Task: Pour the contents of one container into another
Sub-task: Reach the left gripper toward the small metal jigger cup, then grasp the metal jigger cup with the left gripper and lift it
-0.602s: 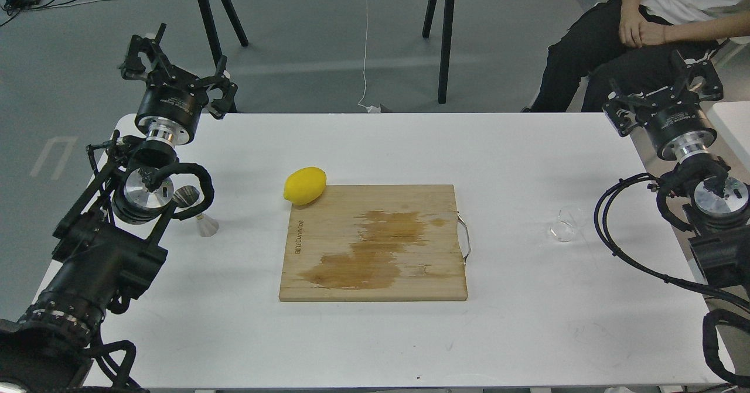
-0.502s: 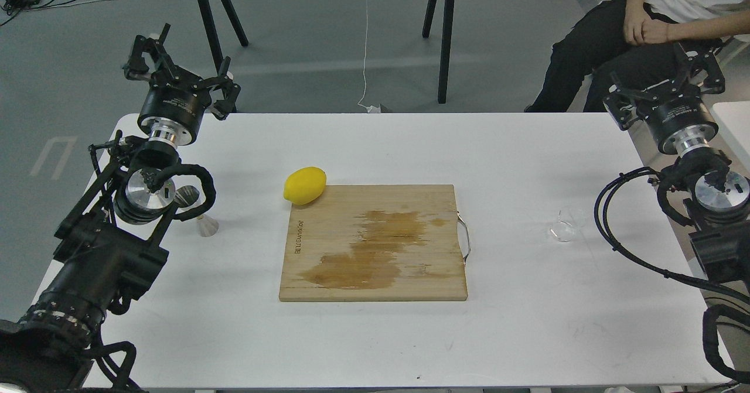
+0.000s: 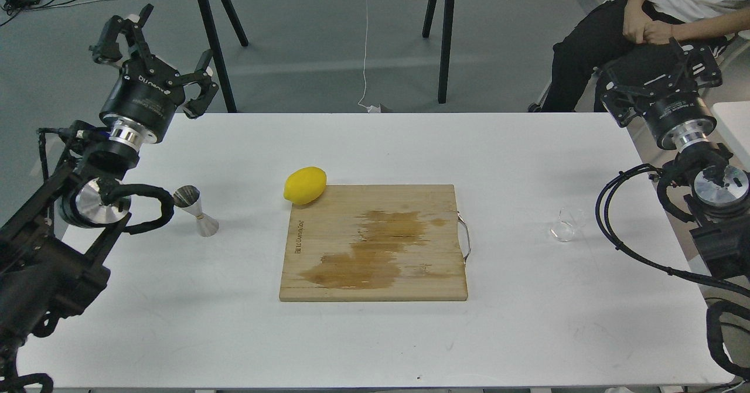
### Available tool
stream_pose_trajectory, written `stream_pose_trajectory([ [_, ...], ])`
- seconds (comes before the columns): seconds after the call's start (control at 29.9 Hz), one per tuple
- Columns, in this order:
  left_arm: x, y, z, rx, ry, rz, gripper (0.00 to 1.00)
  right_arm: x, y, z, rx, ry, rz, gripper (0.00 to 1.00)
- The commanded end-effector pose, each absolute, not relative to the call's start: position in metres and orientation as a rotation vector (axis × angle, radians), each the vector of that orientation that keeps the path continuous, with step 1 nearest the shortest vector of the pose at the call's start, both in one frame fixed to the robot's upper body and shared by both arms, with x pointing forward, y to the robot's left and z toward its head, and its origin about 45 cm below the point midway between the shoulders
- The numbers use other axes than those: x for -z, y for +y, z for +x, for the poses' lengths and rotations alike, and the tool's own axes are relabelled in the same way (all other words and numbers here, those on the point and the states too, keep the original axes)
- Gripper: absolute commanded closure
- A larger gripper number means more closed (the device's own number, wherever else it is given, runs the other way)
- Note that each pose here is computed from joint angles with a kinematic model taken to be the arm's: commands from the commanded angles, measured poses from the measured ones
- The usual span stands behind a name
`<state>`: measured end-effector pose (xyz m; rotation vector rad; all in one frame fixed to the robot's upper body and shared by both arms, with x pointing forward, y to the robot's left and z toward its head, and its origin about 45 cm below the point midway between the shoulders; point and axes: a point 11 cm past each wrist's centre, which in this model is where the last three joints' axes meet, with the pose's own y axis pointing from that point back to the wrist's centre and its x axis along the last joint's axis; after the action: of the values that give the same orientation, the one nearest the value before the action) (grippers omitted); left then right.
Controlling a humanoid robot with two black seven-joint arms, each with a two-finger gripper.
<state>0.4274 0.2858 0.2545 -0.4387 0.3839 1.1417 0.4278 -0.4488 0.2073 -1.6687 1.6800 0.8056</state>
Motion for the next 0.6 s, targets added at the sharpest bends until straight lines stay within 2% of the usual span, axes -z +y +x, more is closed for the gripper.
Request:
stream_pose_trajectory([
  [0.0,-0.26,0.293,0.397,-1.08,0.215,-0.248,0.01,-0.206,-0.451,0.426,-0.802,1.689,-1.66,0.0],
  [0.23,-0.255,0.281,0.328,-0.99,-0.144,0.059,0.01,-0.2,-0.449,0.424,-0.816,1.691,-1.656,0.0],
  [0.57,-0.158,0.324,0.267,-0.817,-0.781,0.751,0.04,-0.202,-0.451,0.424,-0.808,1.694,-1.659,0.0],
])
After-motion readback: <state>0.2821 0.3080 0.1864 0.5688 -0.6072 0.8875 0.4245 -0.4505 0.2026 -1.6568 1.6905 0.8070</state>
